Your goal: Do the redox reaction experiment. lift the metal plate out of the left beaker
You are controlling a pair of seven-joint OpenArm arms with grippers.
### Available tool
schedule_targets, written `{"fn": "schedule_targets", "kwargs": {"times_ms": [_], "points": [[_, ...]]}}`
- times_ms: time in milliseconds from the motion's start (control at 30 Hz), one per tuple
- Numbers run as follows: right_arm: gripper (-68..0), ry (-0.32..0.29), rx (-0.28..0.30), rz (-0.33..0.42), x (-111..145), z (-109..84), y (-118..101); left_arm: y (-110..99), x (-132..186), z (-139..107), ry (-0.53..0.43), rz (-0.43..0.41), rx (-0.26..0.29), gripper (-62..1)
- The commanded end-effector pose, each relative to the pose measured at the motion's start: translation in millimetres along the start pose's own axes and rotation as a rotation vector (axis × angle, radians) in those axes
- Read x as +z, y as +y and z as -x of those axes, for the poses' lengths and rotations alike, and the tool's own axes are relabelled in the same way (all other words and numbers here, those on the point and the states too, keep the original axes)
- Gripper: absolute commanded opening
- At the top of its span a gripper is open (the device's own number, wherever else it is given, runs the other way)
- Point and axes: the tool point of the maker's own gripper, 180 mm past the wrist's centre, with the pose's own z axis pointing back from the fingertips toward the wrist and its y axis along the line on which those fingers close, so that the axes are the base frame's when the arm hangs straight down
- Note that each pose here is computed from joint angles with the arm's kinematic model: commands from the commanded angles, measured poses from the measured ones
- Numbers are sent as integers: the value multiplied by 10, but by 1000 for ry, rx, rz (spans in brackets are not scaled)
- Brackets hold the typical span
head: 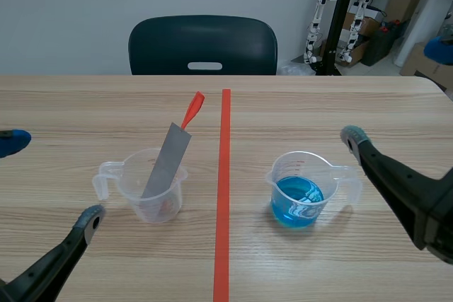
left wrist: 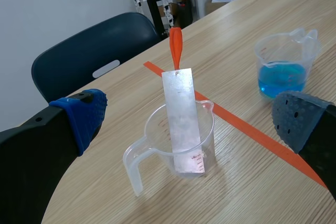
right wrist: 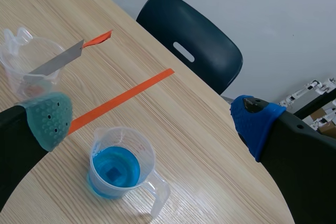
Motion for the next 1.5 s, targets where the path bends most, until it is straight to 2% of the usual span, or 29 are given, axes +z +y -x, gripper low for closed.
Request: {"fn": "schedule_targets", "kwargs": {"times_ms": [0, 433, 567, 733, 833, 1033, 1233, 1333, 1467], "points": [[-45, -28, -3, 12, -16, -60, -26, 15, -13, -85, -33, -9, -2, 14], [-45, -30, -4, 12, -16, -63, -26, 15, -12, -89, -35, -8, -1, 14], [-45, -47, -8, 9, -15, -93, -23, 15, -12, -91, -36, -8, -1, 14], [-45, -43, -27, -62, -16, -89, 100, 15, -12, -91, -36, -8, -1, 14], [-45, -38, -28, -67, -25, -81, 109, 15, -12, -91, -36, -8, -1, 14], [-45, 20, -16, -55, -128, 33, 55, 13, -12, -93, -37, -8, 0, 14], [-45, 19, -54, -9, -288, 135, -28, 8, -9, -103, -43, -6, 2, 14], [-45, 45, -86, -37, -381, 267, 29, 5, -6, -101, -42, -6, 3, 14], [-45, 42, -119, -83, -507, 371, 137, -5, 5, -111, -47, -5, 8, 14]]}}
